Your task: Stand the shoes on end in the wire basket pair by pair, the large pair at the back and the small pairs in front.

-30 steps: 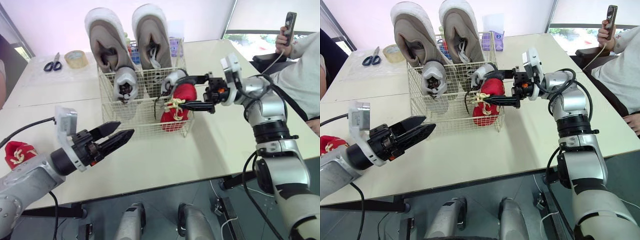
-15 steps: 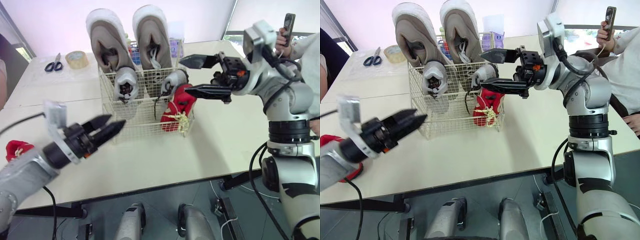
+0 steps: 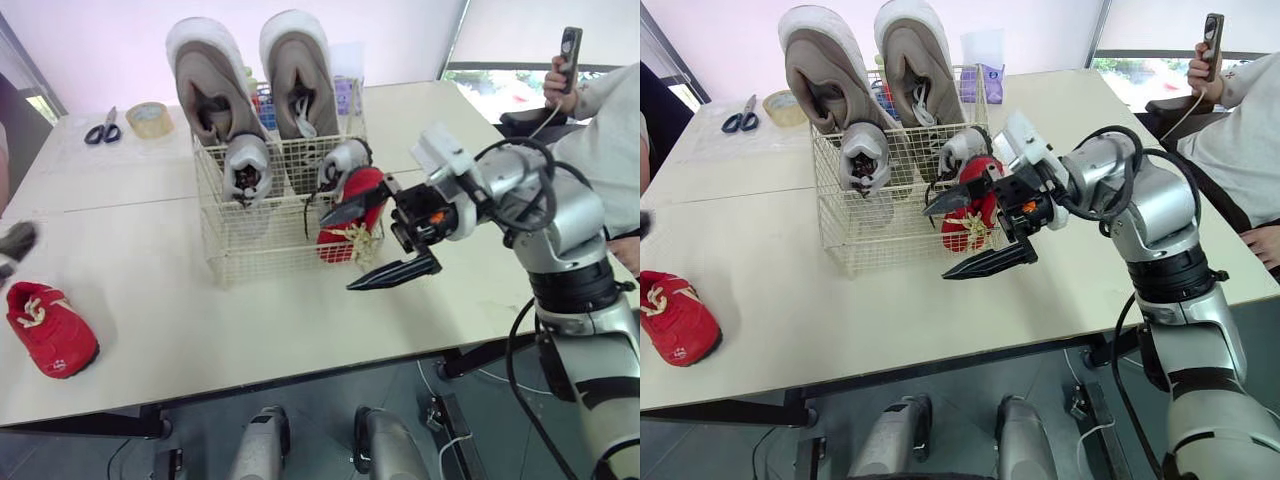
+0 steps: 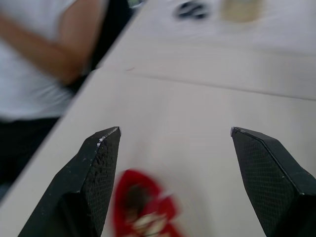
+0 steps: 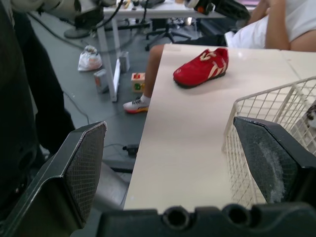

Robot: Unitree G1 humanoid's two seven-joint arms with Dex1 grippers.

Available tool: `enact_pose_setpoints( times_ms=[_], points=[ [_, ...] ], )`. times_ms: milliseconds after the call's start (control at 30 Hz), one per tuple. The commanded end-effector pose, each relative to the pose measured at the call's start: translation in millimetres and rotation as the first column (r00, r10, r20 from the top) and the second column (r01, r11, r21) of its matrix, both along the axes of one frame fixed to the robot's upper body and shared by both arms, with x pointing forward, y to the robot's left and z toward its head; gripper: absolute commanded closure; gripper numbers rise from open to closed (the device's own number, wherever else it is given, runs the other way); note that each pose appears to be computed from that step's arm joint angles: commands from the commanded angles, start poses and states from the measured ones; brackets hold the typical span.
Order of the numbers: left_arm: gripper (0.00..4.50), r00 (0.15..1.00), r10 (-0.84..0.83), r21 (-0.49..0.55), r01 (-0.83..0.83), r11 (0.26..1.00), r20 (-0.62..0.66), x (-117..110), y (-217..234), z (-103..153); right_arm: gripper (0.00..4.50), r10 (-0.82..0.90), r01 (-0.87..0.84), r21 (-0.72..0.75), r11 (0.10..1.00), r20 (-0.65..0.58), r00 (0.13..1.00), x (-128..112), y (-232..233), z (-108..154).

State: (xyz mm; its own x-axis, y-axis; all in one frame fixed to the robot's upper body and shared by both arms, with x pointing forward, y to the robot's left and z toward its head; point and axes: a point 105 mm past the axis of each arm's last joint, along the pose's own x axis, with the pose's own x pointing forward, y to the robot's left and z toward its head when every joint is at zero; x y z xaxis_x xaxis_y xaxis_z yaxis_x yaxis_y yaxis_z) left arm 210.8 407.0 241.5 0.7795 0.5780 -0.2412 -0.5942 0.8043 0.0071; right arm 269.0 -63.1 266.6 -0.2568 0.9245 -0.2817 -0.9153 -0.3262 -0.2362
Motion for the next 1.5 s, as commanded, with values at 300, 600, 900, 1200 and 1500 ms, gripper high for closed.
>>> enact_pose_setpoints(
  times_ms=[300,600,900,1200,1500],
  points=[
    [0.83,0.975,0.182,-0.174,-0.202,0.964,-0.124,-15.9,22.9,-45.1,0.03,-0.026,0.025,0.008,1.000,0.109,0.994,6.9,3.3,4.8],
    [0.83,0.967,0.150,-0.304,-0.209,0.930,-0.207,-2.1,21.0,-83.1,0.03,-0.072,0.070,0.032,0.997,0.101,0.992,7.2,1.2,5.2],
    [1.66,0.944,0.123,-0.356,-0.233,0.905,-0.306,12.6,24.7,-106.5,0.00,-0.121,0.115,0.069,0.991,0.091,0.988,9.6,0.9,7.9],
    [4.46,0.948,0.133,-0.324,-0.228,0.918,-0.289,16.1,27.7,-93.7,0.00,-0.157,0.150,0.081,0.985,0.082,0.984,10.5,-1.1,5.7],
    [4.46,0.980,0.189,-0.200,-0.197,0.960,-0.059,15.2,20.7,-31.3,0.00,-0.210,0.202,0.104,0.974,0.075,0.975,20.8,-7.8,8.7]
  ],
)
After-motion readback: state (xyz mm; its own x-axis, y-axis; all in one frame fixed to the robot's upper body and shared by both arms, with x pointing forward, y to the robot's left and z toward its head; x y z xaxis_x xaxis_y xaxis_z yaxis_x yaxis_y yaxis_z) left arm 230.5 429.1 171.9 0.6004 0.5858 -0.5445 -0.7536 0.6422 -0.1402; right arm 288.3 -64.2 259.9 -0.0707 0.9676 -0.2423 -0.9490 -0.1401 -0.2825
